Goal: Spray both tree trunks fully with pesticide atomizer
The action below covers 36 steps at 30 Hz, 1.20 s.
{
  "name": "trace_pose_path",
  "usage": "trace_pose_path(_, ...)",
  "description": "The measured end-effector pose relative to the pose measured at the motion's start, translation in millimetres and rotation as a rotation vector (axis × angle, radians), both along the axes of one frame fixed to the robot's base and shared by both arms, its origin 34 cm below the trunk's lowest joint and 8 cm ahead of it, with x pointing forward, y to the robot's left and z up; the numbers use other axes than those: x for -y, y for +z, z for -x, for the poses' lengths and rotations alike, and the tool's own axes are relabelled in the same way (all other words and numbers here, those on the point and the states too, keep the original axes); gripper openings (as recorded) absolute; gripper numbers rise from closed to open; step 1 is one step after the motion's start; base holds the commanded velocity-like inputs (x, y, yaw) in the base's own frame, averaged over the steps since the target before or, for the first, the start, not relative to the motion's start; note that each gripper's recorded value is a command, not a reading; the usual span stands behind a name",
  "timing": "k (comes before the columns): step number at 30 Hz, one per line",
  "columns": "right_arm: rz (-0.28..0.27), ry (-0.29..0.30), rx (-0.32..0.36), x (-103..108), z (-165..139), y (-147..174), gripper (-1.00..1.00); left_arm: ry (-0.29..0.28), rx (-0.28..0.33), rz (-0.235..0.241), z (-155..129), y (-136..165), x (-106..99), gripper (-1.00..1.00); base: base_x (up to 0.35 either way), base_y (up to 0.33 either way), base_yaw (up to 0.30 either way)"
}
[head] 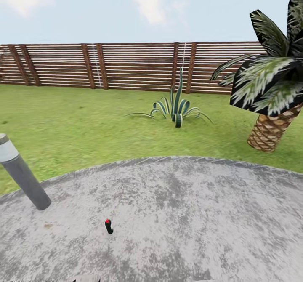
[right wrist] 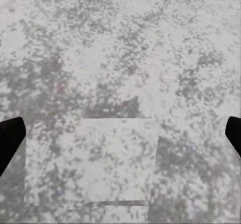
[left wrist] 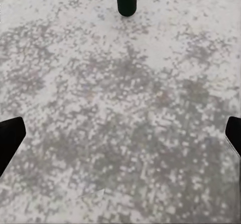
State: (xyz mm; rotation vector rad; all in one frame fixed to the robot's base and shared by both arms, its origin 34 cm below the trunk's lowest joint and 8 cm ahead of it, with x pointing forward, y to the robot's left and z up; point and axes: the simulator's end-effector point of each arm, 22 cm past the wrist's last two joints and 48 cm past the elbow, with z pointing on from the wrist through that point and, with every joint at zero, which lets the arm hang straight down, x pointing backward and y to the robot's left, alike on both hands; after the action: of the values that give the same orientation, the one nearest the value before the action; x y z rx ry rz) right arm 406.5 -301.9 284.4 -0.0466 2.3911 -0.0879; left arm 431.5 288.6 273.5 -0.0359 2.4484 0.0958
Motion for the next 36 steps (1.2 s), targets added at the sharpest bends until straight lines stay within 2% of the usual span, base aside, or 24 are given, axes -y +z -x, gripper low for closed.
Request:
trace_pose_path(10,0.000,0.000,0.000,0.0,0.0,0.0,1.00,0.000,-0.001,0.000,0.1,-0.2,-0.2,1.00,0.175,-0.234,0.277)
trace_pose_path(19,0.000,0.000,0.000,0.0,0.0,-0.2,1.00,0.000,-0.001,0.000,0.1,-0.3,-0.3,1.00,0.018,-0.234,0.277)
trace_pose_path(36,0.000,-0.002,0.001,0.6,-0.3,0.1,1.00,0.004,-0.008,0.003,-2.7,-0.4,0.1,1.00,0.000,-0.017,0.272)
